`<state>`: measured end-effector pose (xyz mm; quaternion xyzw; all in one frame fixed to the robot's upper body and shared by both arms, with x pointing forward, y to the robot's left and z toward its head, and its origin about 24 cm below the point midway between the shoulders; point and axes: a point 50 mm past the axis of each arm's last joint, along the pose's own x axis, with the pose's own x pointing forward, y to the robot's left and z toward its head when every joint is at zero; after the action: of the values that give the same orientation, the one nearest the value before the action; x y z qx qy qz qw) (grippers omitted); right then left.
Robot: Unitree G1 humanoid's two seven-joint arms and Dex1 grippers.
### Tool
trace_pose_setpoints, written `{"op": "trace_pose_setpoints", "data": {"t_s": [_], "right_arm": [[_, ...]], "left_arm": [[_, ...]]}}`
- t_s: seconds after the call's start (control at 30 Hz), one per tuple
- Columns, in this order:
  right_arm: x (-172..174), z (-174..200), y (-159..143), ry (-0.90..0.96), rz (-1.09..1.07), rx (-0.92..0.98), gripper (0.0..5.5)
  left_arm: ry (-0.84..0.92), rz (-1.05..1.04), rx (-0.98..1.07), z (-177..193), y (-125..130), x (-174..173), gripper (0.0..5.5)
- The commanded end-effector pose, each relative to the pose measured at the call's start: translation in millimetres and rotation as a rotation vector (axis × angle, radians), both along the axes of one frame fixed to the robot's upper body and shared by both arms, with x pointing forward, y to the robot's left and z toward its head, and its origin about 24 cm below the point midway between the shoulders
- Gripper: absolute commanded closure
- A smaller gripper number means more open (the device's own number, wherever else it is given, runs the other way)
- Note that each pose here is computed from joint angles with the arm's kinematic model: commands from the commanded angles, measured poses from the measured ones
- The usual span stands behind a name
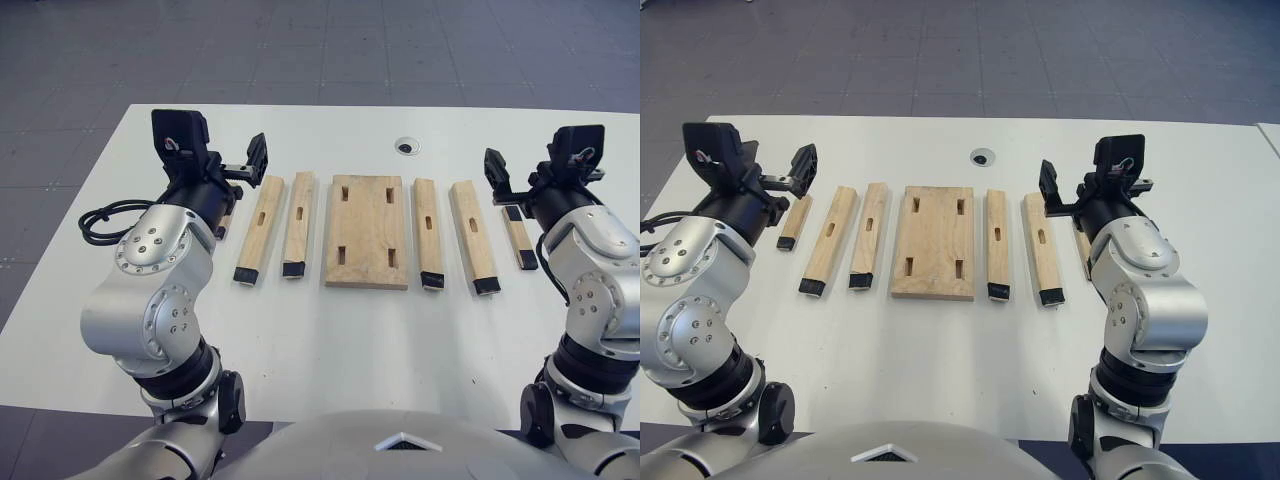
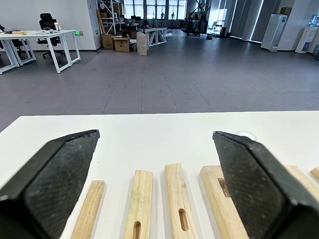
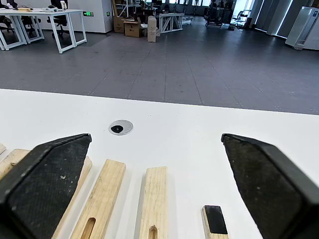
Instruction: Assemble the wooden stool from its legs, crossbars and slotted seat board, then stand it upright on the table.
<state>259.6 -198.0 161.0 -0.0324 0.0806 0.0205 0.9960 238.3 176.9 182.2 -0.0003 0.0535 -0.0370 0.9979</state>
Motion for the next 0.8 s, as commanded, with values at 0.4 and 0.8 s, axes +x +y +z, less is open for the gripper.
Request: {"op": "trace_pose_setpoints", "data": {"t_s": [0.4,0.8], "right_arm": [[2.4,4.5,-3.9,-0.018,-0.016,-0.014,0.69],[2.0,1.5,-15.3,-0.006,-0.035,-0.038,0.69]], "left_arm": [[0.011,0.031,0.004,-1.2,3.9,2.2,1.29],[0.009,0.042,0.000,-2.3,3.3,0.2,1.29]]}}
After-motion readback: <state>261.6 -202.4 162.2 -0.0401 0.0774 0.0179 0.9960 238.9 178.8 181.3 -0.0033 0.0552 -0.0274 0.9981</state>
